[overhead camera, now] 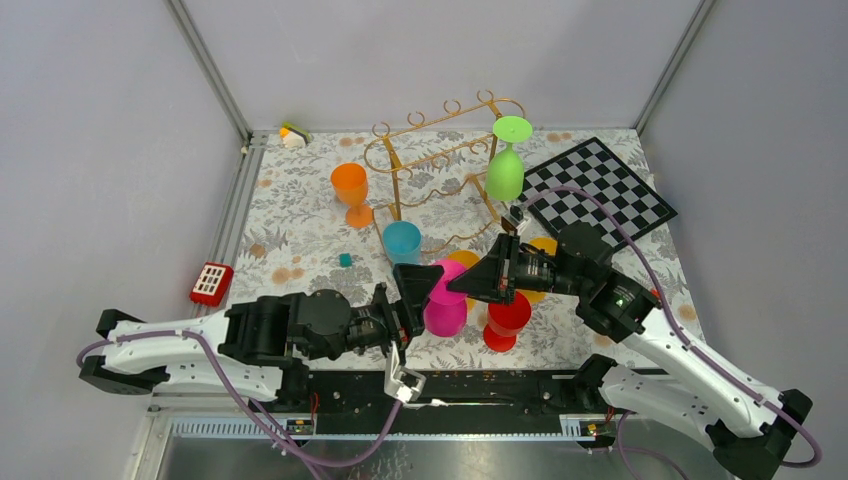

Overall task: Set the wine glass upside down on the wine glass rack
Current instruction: Turn the wine glass upside down at the wine rack.

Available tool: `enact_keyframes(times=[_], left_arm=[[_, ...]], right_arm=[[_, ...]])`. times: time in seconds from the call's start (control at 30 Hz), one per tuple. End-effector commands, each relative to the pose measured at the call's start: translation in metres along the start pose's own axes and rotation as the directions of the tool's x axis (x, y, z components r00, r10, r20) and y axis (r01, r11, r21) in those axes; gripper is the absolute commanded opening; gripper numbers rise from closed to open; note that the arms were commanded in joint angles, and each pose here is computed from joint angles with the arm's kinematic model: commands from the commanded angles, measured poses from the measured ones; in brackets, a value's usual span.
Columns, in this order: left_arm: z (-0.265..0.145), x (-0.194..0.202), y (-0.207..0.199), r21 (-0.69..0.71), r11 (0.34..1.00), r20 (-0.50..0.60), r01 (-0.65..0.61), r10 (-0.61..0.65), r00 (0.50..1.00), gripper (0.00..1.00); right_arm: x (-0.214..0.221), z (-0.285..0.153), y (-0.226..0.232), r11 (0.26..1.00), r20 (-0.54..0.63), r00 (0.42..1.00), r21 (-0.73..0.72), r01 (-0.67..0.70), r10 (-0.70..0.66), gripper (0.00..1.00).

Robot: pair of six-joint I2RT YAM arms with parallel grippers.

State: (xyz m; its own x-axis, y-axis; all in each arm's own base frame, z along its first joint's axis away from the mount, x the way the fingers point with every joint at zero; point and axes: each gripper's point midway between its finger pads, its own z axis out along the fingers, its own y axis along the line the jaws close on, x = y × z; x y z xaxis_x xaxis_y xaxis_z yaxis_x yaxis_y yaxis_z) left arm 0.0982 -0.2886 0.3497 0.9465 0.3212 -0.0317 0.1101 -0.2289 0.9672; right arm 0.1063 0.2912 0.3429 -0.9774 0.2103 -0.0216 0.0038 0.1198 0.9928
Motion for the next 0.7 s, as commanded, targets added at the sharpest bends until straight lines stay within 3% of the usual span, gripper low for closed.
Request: enact_keyframes(times=[0.0,0.37,0.57,0.67], left_arm=[[-0.008,-0.004,0.017,-0.096,0.988,0.037,0.119,-0.116,0.993,0.99],[-0.008,0.000,-0.006,-0.095,0.938,0.037,0.333,-0.331,0.943,0.99],[-0.007,0.000,-0.025,-0.094,0.858,0.045,0.506,-0.504,0.863,0.99],[-0.006,0.000,-0.033,-0.114,0.789,0.056,0.604,-0.602,0.797,0.99]], right_arm=[[0.003,-0.010,0.007,0.997,0.024,0.997,0.019,0.075,-0.076,0.00],[0.001,-0.020,-0.007,0.984,0.053,0.988,0.107,0.142,-0.148,0.00],[0.001,-0.022,-0.009,0.971,0.034,0.980,0.151,0.187,-0.194,0.00],[0.000,-0.023,-0.009,0.964,0.029,0.976,0.166,0.208,-0.216,0.00]])
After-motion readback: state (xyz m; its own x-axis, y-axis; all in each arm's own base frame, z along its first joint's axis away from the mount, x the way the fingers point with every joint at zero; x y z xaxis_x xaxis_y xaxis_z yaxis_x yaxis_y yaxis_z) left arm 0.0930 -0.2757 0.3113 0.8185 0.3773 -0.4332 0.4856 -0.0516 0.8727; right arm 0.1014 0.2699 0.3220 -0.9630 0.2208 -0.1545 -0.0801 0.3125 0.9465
